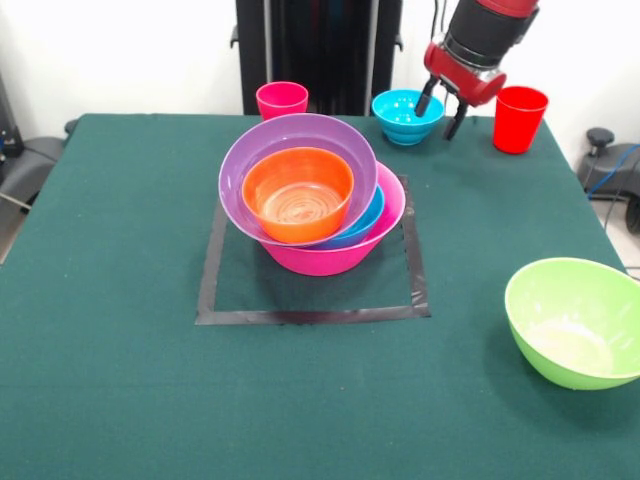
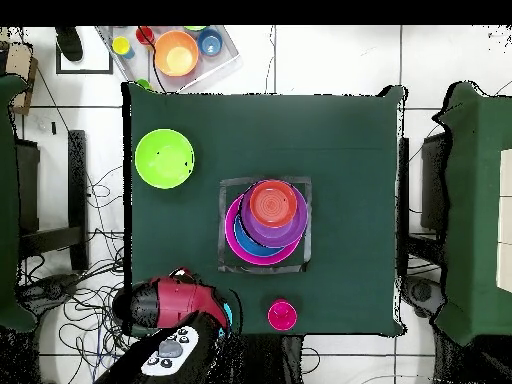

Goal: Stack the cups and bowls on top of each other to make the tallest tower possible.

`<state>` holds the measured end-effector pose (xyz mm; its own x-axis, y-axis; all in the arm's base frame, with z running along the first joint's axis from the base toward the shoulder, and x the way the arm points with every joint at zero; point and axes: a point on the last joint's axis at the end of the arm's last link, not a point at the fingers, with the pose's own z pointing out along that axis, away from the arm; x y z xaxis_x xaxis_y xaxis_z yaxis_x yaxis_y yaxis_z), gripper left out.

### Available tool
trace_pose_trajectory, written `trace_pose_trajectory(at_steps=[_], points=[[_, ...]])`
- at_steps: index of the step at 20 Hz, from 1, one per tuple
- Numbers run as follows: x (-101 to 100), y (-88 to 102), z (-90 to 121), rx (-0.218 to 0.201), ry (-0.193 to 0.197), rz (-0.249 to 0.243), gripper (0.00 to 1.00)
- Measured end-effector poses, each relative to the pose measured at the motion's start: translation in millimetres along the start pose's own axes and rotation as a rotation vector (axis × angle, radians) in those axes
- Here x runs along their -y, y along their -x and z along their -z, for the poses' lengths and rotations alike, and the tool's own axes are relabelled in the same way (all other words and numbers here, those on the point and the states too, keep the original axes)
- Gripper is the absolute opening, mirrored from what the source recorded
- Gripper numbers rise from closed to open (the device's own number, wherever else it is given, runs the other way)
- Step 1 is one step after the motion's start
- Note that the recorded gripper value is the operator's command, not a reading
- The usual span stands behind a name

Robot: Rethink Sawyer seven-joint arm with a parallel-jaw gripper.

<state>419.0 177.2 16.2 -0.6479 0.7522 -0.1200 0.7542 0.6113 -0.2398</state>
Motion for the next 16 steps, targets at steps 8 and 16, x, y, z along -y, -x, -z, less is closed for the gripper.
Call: trace_pose_trajectory(at_steps=[8,16], points=[[-2.6,2.0,0.4,0.007,0.012,-0.011,1.0],[-3.8,6.1,-1.2,0.049,0.054,-0.013,1.0]])
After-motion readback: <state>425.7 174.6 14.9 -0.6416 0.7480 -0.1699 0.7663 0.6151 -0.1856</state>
